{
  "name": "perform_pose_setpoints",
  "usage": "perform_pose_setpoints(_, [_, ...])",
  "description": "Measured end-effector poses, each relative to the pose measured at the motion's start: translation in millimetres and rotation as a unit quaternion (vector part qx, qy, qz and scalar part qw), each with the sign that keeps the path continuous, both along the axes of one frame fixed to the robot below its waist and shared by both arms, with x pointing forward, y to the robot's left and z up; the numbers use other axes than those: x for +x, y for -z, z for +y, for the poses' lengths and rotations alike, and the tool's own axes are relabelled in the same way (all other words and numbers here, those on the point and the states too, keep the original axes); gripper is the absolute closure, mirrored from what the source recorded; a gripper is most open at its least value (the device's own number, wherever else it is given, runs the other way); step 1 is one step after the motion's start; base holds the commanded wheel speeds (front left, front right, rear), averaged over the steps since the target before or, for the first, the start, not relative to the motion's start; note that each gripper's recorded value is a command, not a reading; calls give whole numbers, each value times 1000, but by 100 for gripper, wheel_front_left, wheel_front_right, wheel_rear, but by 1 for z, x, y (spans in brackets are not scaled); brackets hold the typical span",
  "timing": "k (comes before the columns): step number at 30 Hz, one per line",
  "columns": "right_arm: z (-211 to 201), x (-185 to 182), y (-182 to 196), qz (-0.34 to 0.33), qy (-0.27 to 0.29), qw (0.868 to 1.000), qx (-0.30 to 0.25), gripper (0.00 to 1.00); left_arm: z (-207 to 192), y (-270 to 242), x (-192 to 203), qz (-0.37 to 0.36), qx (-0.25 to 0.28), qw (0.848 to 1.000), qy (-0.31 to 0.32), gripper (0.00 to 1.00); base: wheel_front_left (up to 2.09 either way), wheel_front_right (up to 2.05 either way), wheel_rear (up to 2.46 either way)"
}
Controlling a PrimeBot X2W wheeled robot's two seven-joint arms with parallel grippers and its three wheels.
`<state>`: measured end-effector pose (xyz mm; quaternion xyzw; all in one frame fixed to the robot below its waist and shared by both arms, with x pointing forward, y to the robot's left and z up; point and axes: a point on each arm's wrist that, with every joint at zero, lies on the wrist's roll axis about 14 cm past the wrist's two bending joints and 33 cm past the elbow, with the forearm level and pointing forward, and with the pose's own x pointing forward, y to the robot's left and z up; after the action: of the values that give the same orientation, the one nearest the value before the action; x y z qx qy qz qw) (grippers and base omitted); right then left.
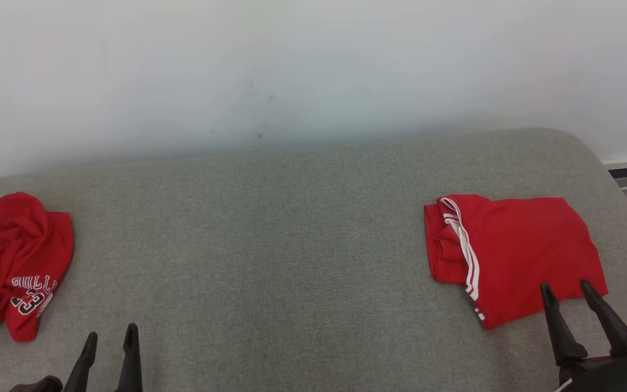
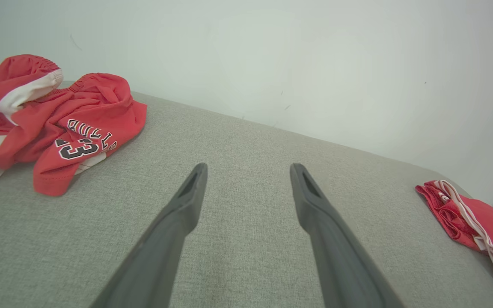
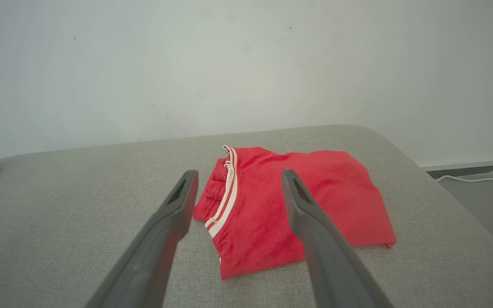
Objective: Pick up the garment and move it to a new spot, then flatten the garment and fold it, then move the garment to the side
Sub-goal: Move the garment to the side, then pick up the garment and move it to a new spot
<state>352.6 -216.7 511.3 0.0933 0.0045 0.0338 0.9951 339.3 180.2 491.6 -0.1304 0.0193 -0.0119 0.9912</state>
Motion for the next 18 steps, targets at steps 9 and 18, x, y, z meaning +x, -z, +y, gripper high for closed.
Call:
perform_pose_setpoints(9, [-22,1,-12,-30,45,998,-27,0,2,1,-3,9,10,1000,-2,0,0,0,0])
perform_pose_setpoints(18, [-21,-2,-13,-36,57,997,-22,0,8,-7,-1,4,11,1000,-19,0,0,0,0])
